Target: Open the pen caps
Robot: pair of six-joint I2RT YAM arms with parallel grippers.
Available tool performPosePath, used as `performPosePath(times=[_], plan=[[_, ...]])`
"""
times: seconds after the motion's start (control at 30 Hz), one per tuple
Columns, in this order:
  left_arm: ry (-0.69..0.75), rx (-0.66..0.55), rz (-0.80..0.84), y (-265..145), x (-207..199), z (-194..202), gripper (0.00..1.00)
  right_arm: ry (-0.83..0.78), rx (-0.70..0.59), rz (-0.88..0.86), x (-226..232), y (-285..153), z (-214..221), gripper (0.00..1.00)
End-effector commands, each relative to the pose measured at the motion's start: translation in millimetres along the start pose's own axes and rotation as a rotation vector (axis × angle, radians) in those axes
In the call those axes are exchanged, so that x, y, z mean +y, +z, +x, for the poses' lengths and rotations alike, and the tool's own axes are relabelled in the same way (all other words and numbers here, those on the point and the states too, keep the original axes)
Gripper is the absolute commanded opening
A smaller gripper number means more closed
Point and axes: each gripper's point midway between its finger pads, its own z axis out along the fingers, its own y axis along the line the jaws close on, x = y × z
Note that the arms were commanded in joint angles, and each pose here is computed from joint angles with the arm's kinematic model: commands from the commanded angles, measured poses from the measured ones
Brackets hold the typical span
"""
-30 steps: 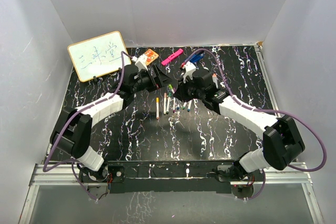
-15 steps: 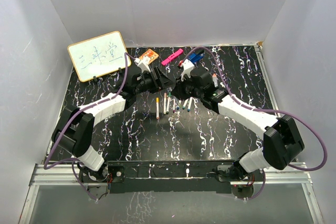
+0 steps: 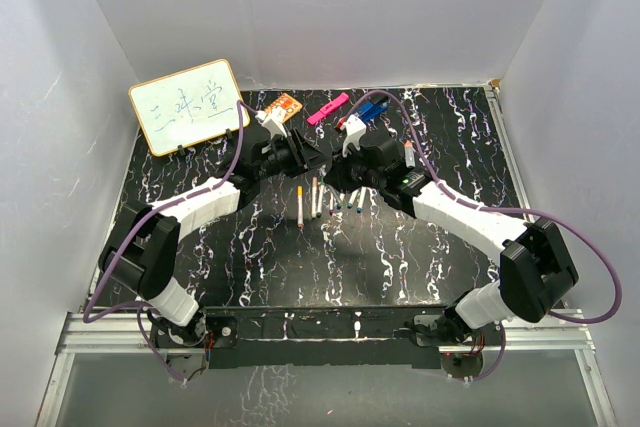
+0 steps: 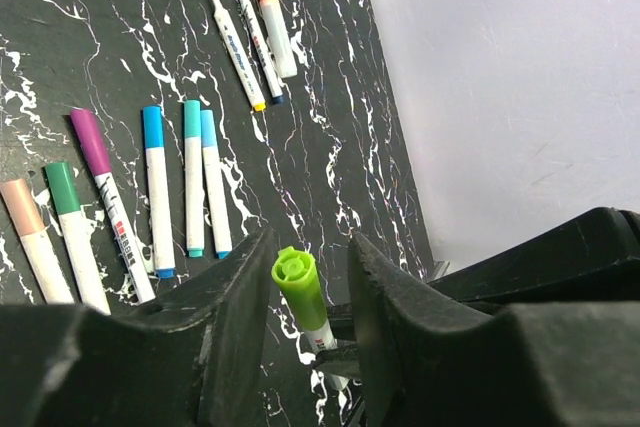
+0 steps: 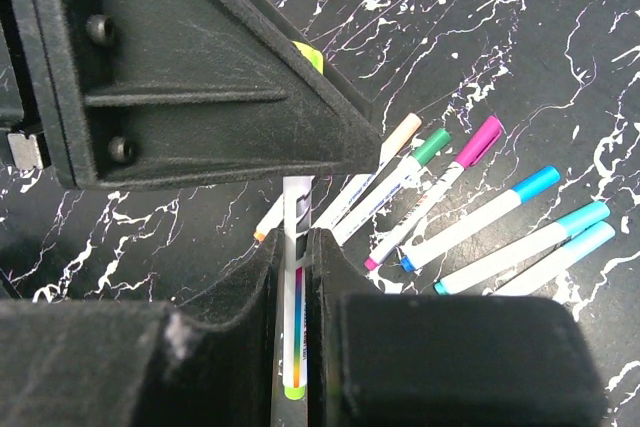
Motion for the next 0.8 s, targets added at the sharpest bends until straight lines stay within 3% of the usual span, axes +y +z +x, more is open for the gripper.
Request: performPosePath(times=[0.0,0.2,0.23,0.27,0.4,0.47,0.63,0.77], plan=[[0.023,-0.039,0.046,2,-18,-13,0.31,-0.028,-0.104,-0.017,8,0,-35,0.0],[0.018,-0.036,0.048,3,-19,-13,0.0,-0.027,-0.099,-0.015,8,2,-33,0.0],[0.017,-0.035,0.047,3,-18,-12,0.0,-0.025,-0.1,-0.013,8,3,-33,0.0],[0.017,-0.034,0.046,3,-18,-12,0.0,-0.023,-0.1,-0.01,7,3,-33,0.03],[0.013,-0.039,0.045,2,-18,-12,0.0,-0.016,-0.096,-0.003,6,5,-33,0.38],[0.014,-0.039,0.046,2,-19,-12,0.0,-0.013,-0.092,-0.001,5,7,-32,0.46],[0.017,-0.037,0.052,3,-22,-11,0.0,-0.004,-0.086,-0.003,6,11,-31,0.46],[0.019,-0.032,0.054,4,-24,-10,0.0,-0.002,-0.088,-0.001,5,13,-31,0.38]])
